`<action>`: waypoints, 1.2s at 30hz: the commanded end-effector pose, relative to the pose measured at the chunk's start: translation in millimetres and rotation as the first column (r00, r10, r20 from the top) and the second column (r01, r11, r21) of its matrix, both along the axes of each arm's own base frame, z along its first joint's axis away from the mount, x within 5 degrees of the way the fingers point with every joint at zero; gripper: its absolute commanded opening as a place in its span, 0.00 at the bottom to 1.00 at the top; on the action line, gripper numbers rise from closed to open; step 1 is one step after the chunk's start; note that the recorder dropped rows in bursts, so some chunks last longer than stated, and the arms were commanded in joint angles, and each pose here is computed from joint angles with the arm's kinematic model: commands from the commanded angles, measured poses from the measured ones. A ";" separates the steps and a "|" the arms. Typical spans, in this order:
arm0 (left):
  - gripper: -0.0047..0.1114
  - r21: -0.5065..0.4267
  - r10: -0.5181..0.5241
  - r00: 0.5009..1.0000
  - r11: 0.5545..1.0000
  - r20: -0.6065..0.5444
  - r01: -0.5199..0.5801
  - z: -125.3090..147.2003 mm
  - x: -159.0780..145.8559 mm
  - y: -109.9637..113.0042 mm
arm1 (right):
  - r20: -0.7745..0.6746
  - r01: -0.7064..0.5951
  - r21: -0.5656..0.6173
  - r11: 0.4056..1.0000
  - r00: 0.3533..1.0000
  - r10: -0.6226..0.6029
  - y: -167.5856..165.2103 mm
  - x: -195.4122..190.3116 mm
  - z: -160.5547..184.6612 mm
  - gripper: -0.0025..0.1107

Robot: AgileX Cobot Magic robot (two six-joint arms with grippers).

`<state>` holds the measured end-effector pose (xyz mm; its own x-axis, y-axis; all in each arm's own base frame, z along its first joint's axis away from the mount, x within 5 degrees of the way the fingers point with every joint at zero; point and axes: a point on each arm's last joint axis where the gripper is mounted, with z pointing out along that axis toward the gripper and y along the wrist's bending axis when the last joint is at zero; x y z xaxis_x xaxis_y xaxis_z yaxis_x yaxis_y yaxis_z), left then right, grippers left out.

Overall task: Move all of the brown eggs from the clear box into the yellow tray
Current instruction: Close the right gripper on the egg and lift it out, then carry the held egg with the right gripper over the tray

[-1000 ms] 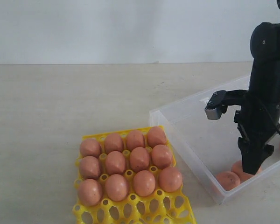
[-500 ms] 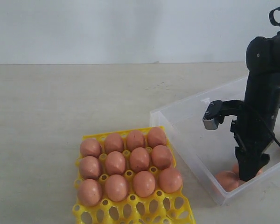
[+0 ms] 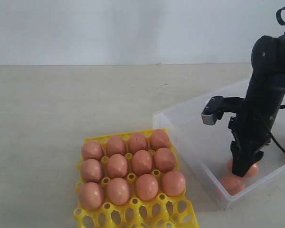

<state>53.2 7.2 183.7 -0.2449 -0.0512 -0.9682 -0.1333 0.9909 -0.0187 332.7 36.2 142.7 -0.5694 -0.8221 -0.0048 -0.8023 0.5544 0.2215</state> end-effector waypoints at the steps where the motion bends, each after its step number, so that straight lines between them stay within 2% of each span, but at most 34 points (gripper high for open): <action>1: 0.08 0.004 -0.004 1.000 1.000 0.003 0.004 -0.8 0.0 -0.2 | 0.149 0.131 0.067 0.989 0.979 -0.140 5.8 8.6 20.1 0.02; 5: 0.08 0.004 -0.004 1.000 1.000 0.003 0.004 -0.8 0.0 -0.2 | 0.278 0.254 0.106 0.961 0.921 -0.274 5.3 13.5 44.9 0.02; 9: 0.08 0.004 -0.004 1.000 1.000 0.003 0.004 -0.8 0.0 -0.2 | 0.300 0.369 0.168 0.914 0.864 -0.404 7.1 14.1 58.9 0.02; 13: 0.08 0.004 -0.004 1.000 1.000 0.003 0.004 -0.8 0.0 -0.2 | 0.249 0.482 0.288 0.827 0.797 -0.551 15.0 15.9 64.2 0.02; 15: 0.08 0.004 -0.004 1.000 1.000 0.003 0.004 -0.8 0.0 -0.2 | 0.222 0.539 0.384 0.749 0.734 -0.642 19.7 15.3 62.6 0.02; 17: 0.08 0.004 -0.004 1.000 1.000 0.003 0.004 -0.8 0.0 -0.2 | 0.213 0.593 0.476 0.649 0.638 -0.740 20.5 10.5 58.8 0.02; 19: 0.08 0.004 -0.004 1.000 1.000 0.003 0.004 -0.8 0.0 -0.2 | 0.245 0.615 0.540 0.574 0.537 -0.807 16.3 4.2 56.0 0.02; 20: 0.08 0.004 -0.004 1.000 1.000 0.003 0.004 -0.8 0.0 -0.2 | 0.258 0.639 0.579 0.505 0.444 -0.858 11.2 -3.6 54.9 0.02; 21: 0.08 0.004 -0.004 1.000 1.000 0.003 0.004 -0.8 0.0 -0.2 | 0.282 0.643 0.599 0.477 0.388 -0.877 6.8 -9.6 55.1 0.02; 22: 0.08 0.004 -0.004 1.000 1.000 0.003 0.004 -0.8 0.0 -0.2 | 0.282 0.660 0.622 0.422 0.313 -0.907 2.2 -15.7 56.3 0.02; 24: 0.08 0.004 -0.004 1.000 1.000 0.003 0.004 -0.8 0.0 -0.2 | 0.341 0.670 0.642 0.373 0.186 -0.922 -10.0 -31.7 62.2 0.02; 28: 0.08 0.004 -0.004 1.000 1.000 0.003 0.004 -0.8 0.0 -0.2 | 0.471 0.621 0.680 0.391 0.039 -0.881 -26.5 -53.6 91.3 0.02; 32: 0.08 0.004 -0.004 1.000 1.000 0.003 0.004 -0.8 0.0 -0.2 | 0.533 0.531 0.753 0.388 -0.146 -0.834 -39.8 -65.2 133.7 0.02; 34: 0.08 0.004 -0.004 1.000 1.000 0.003 0.004 -0.8 0.0 -0.2 | 0.551 0.478 0.775 0.413 -0.192 -0.812 -42.0 -69.6 153.0 0.02; 36: 0.08 0.004 -0.004 1.000 1.000 0.003 0.004 -0.8 0.0 -0.2 | 0.597 0.409 0.772 0.486 -0.206 -0.775 -41.4 -73.5 173.5 0.02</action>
